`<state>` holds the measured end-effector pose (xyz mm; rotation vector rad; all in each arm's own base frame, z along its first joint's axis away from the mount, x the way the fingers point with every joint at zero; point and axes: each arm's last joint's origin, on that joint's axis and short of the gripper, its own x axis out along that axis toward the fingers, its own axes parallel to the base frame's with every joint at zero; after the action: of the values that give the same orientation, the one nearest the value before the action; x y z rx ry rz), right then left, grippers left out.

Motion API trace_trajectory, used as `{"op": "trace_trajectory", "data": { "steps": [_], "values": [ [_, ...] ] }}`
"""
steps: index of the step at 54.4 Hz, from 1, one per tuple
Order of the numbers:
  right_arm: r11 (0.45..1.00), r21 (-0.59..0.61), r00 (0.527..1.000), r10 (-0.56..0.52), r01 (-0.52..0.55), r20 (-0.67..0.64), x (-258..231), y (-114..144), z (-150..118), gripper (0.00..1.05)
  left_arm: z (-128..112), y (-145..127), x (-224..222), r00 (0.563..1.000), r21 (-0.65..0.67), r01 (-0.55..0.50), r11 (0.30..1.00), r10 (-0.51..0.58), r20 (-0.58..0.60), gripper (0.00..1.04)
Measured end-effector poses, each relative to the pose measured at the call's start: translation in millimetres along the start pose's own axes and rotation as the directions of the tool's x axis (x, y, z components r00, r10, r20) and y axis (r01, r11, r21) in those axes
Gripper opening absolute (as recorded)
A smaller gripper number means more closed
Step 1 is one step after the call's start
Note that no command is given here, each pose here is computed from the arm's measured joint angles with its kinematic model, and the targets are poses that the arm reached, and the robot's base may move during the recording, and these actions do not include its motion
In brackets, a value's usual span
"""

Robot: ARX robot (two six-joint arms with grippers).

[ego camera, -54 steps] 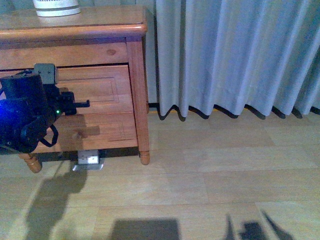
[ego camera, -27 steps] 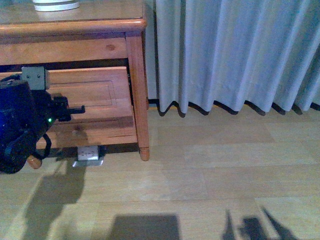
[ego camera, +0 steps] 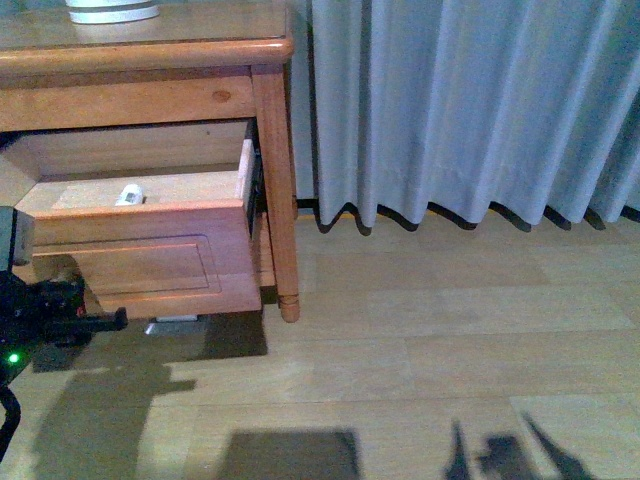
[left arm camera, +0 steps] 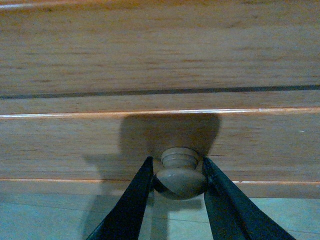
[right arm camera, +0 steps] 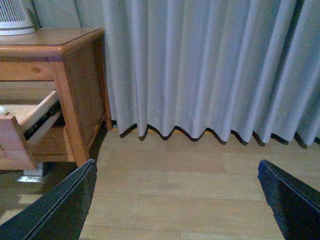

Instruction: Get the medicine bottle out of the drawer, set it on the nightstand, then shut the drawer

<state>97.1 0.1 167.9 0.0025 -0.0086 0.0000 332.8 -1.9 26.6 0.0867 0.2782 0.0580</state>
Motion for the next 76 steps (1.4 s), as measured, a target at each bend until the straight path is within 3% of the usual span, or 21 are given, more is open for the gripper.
{"op": "trace_trajectory", "data": {
  "steps": [7, 22, 33, 42, 52, 57, 67, 76],
  "values": [
    [1.000, 0.000, 1.000, 0.000, 0.000, 0.000, 0.0, 0.0, 0.0, 0.98, -0.3, -0.4, -1.1, 1.000, 0.010, 0.008, 1.000, -0.007, -0.023, 0.25],
    [1.000, 0.000, 1.000, 0.000, 0.000, 0.000, 0.0, 0.0, 0.0, 0.98, -1.8, -2.2, -6.6, 0.994, 0.054, 0.040, 0.998, -0.034, -0.106, 0.68],
    [1.000, 0.000, 1.000, 0.000, 0.000, 0.000, 0.0, 0.0, 0.1, 0.98, 29.3, 6.9, -32.3, 0.992, 0.078, 0.029, 0.997, -0.019, -0.122, 0.99],
    [1.000, 0.000, 1.000, 0.000, 0.000, 0.000, 0.0, 0.0, 0.0, 0.98, 83.2, 17.8, -62.2, 0.997, 0.100, 0.038, 0.994, -0.031, -0.072, 0.98],
    [1.000, 0.000, 1.000, 0.000, 0.000, 0.000, 0.0, 0.0, 0.0, 0.98, 162.6, 30.0, -109.0, 0.997, 0.121, 0.002, 0.993, -0.011, 0.072, 0.98],
    [1.000, 0.000, 1.000, 0.000, 0.000, 0.000, 0.0, 0.0, 0.0, 0.98, 186.0, 33.8, -135.7, 0.991, 0.122, -0.036, 0.992, 0.019, 0.132, 0.98],
    [1.000, 0.000, 1.000, 0.000, 0.000, 0.000, 0.0, 0.0, 0.0, 0.98, 200.9, 29.6, -189.7, 0.976, 0.126, -0.090, 0.988, 0.062, 0.210, 0.98],
    [1.000, 0.000, 1.000, 0.000, 0.000, 0.000, 0.0, 0.0, 0.0, 0.98, 168.9, 21.8, -241.4, 0.977, 0.094, -0.130, 0.987, 0.111, 0.183, 0.98]
  ]
}}
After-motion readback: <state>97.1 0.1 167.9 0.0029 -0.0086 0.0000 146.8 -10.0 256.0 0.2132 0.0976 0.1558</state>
